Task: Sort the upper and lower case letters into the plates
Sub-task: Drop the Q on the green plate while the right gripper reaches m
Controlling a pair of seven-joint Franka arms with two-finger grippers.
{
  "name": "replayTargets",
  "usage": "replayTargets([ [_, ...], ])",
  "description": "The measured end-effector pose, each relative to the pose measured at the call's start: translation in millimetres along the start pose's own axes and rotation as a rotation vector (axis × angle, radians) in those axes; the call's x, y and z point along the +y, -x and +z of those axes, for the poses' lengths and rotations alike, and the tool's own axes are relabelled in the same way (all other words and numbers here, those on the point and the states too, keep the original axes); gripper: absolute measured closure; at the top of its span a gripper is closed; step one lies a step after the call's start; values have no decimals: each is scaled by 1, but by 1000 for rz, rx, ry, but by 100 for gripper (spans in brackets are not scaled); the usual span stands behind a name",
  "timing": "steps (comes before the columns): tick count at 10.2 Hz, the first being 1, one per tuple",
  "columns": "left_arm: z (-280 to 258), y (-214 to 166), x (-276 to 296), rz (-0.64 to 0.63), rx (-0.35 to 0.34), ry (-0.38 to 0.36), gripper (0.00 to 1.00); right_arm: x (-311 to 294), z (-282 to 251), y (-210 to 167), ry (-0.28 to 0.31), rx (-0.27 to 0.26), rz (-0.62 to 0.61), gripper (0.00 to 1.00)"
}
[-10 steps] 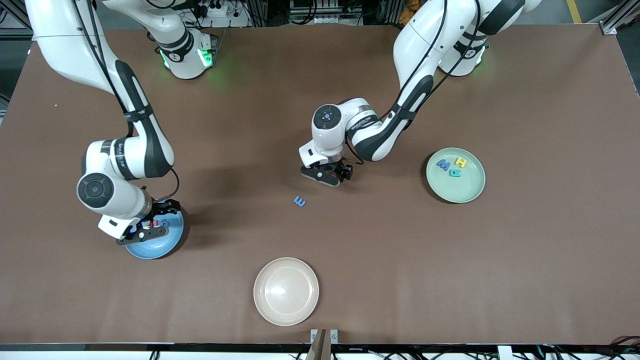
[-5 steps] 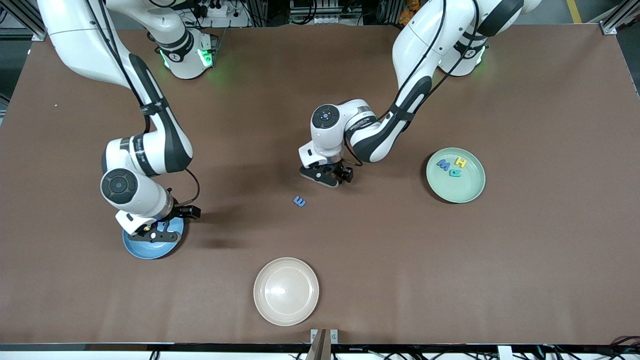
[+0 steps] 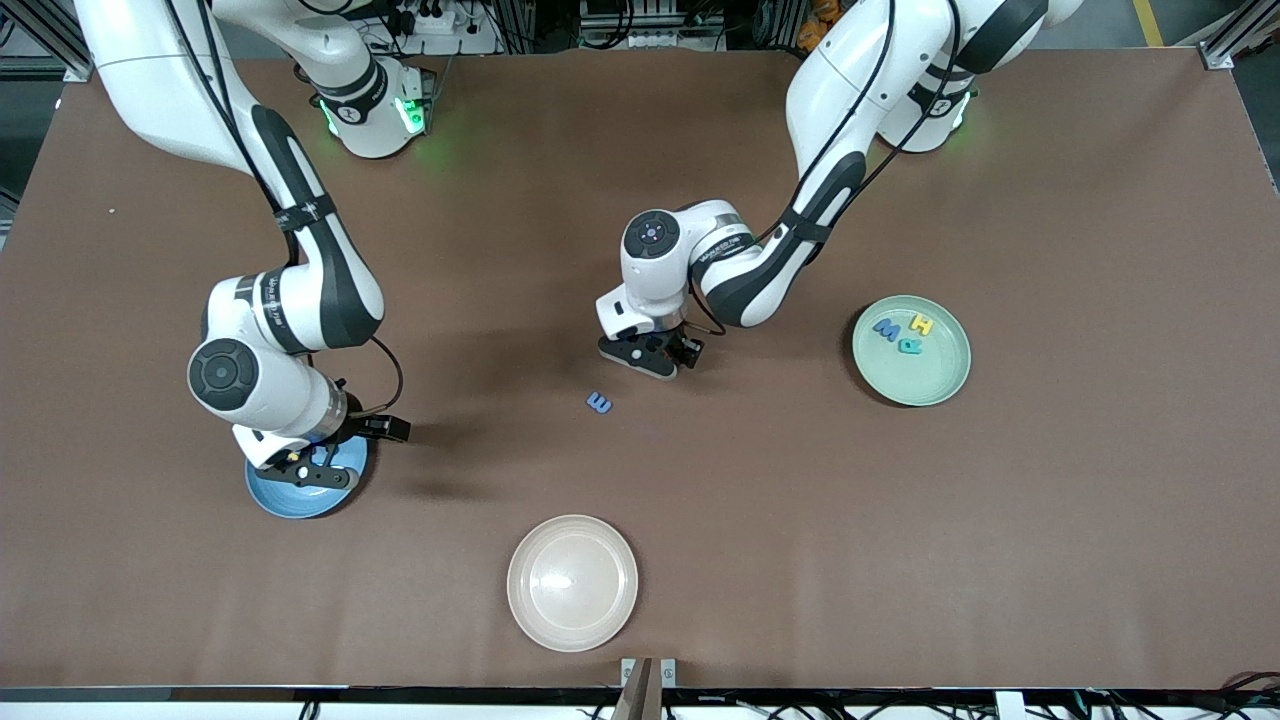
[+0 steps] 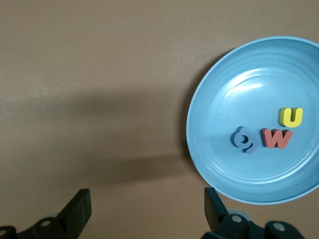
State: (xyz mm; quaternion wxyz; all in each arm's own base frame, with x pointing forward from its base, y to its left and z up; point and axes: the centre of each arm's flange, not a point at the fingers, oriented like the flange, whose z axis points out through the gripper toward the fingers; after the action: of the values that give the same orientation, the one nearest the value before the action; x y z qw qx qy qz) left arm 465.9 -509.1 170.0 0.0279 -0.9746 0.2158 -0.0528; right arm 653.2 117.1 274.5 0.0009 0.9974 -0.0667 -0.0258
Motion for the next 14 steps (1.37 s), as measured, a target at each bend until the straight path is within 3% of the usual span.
replayTargets([
  [3, -6, -5, -2, -6, -10, -18, 63, -14, -4, 2, -6, 6, 20, 0],
  [6, -7, -6, -10, -25, -59, -55, 64, -44, -3, 13, -3, 6, -34, 0],
  [10, -40, -30, -45, -20, -149, -86, 64, -83, -2, 30, 2, 3, -429, 0],
  [12, -75, -50, -113, 69, -193, -60, 64, -113, -2, 45, 2, 4, -627, 0],
  [14, -97, -53, -180, 165, -258, -65, 64, -177, 4, 82, 5, 15, -746, 0],
])
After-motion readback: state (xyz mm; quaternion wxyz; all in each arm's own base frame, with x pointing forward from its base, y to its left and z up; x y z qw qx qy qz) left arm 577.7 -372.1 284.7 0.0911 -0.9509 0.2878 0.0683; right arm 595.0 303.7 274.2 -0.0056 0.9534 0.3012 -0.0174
